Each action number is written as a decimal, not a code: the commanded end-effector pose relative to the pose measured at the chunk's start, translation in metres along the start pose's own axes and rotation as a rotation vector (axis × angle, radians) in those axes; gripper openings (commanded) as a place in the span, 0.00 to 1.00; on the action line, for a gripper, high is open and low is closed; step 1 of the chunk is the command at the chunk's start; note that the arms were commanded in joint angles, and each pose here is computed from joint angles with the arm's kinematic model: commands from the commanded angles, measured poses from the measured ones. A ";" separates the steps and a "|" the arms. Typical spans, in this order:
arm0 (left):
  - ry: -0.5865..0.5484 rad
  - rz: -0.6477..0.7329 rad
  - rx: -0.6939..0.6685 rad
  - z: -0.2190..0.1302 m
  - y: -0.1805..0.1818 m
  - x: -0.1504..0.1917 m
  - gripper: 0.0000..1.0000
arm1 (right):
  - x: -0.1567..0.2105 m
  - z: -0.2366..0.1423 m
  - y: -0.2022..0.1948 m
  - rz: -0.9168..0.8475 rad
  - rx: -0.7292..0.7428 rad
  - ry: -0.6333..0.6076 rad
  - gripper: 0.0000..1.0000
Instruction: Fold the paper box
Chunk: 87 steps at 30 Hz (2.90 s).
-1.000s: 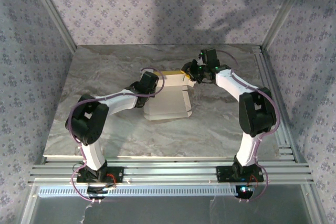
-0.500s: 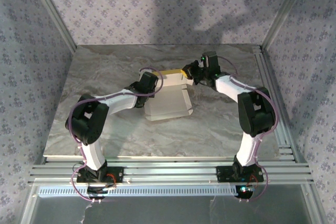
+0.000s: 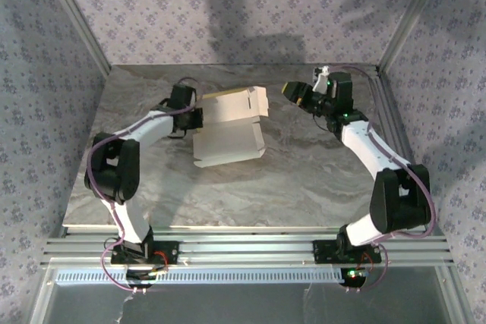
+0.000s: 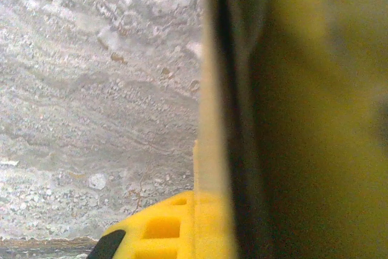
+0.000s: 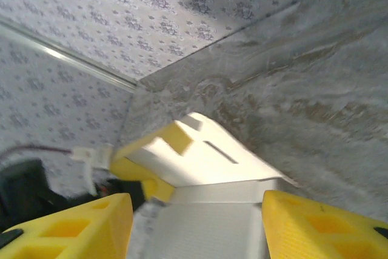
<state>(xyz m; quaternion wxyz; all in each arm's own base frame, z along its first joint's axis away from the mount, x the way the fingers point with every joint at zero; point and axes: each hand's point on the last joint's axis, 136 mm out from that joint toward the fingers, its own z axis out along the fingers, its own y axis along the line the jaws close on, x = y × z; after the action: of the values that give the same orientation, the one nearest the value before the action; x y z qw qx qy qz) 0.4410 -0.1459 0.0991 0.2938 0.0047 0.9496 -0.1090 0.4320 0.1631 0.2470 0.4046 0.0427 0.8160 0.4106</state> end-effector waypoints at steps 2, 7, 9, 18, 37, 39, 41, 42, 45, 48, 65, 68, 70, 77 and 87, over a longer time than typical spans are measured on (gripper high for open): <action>0.072 0.038 0.172 -0.027 -0.030 0.004 0.00 | 0.060 0.012 -0.035 -0.120 0.055 0.193 0.61; 0.003 -0.060 0.195 -0.038 -0.026 -0.003 0.00 | 0.082 0.005 -0.071 0.168 0.098 0.124 0.35; -0.036 -0.097 0.210 -0.043 -0.027 -0.004 0.00 | 0.083 -0.005 -0.091 0.357 0.078 0.031 0.26; -0.237 -0.195 0.253 -0.068 -0.038 -0.008 0.00 | 0.070 0.029 -0.063 0.722 -0.133 -0.010 0.22; -0.218 -0.160 0.129 -0.084 -0.052 -0.011 0.00 | 0.076 0.032 -0.016 0.168 0.165 0.025 0.45; -0.212 -0.153 0.133 -0.084 -0.054 -0.010 0.00 | 0.075 0.034 -0.015 0.158 0.161 0.019 0.45; -0.206 -0.147 0.132 -0.085 -0.056 -0.010 0.00 | 0.071 0.038 -0.012 0.144 0.154 0.017 0.41; -0.203 -0.143 0.134 -0.085 -0.058 -0.010 0.00 | 0.070 0.040 -0.011 0.139 0.153 0.017 0.40; -0.197 -0.136 0.135 -0.084 -0.061 -0.010 0.00 | 0.066 0.046 -0.009 0.118 0.169 0.019 0.39; -0.195 -0.134 0.137 -0.084 -0.062 -0.011 0.00 | 0.063 0.053 -0.011 0.109 0.183 0.028 0.35; -0.146 -0.104 0.136 -0.078 -0.072 -0.009 0.00 | 0.052 0.055 -0.001 -0.170 0.349 0.068 0.00; -0.140 -0.100 0.132 -0.077 -0.073 -0.011 0.00 | 0.053 0.054 0.001 -0.256 0.398 0.087 0.00; -0.139 -0.095 0.134 -0.078 -0.074 -0.013 0.00 | 0.054 0.055 0.006 -0.323 0.428 0.112 0.00; -0.129 -0.078 0.132 -0.078 -0.077 -0.017 0.00 | 0.078 0.065 0.023 -0.681 0.528 0.273 0.00; -0.129 -0.074 0.127 -0.080 -0.077 -0.018 0.00 | 0.096 0.070 0.024 -1.047 0.752 0.353 0.00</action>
<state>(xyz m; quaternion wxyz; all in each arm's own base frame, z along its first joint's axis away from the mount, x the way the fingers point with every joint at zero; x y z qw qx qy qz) 0.3970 -0.1823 0.1655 0.3267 -0.0446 0.9328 -0.1452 0.4167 0.2518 0.1767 0.3763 -0.2311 0.8916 -0.0999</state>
